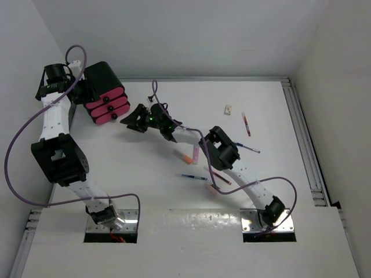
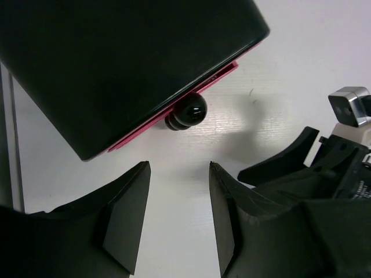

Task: Sort the stationery into containers
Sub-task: Open the drawer

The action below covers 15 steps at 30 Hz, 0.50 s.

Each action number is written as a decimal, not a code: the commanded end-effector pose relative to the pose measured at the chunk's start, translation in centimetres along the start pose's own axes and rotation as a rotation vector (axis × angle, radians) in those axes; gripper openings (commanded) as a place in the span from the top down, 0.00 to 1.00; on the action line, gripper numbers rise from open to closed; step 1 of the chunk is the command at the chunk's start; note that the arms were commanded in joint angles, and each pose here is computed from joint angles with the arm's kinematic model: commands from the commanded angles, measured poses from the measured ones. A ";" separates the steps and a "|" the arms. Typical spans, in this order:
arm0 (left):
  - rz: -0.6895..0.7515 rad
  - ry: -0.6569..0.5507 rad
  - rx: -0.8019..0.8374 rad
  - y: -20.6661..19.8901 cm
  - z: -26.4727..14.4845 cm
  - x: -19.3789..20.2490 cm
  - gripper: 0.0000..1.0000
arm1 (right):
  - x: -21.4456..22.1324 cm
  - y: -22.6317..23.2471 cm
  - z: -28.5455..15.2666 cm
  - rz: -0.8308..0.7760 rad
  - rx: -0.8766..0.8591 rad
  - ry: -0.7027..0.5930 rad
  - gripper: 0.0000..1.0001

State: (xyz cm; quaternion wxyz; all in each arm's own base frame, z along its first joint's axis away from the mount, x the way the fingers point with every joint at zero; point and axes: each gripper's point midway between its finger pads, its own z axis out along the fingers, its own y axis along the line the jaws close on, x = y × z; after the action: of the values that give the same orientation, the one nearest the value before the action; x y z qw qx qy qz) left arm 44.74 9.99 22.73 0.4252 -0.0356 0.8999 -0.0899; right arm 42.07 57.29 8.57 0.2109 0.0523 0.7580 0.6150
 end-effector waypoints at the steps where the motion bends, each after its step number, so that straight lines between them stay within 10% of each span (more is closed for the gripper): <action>1: 0.019 -0.057 0.013 0.8 -0.5 -1.8 0.49 | -2.6 2.0 2.1 -0.089 -0.031 -0.156 0.43; 15: -0.022 -0.037 0.035 1.4 1.5 -0.2 0.53 | -0.8 -3.2 4.5 -0.157 -0.040 -0.192 0.45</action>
State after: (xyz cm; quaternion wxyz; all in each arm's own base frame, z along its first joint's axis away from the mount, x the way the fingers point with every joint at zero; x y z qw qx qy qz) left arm 45.42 11.23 21.42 0.4263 -0.0458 0.8976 -0.1027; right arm 44.70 59.38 2.59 0.2825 0.0725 0.7592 0.5819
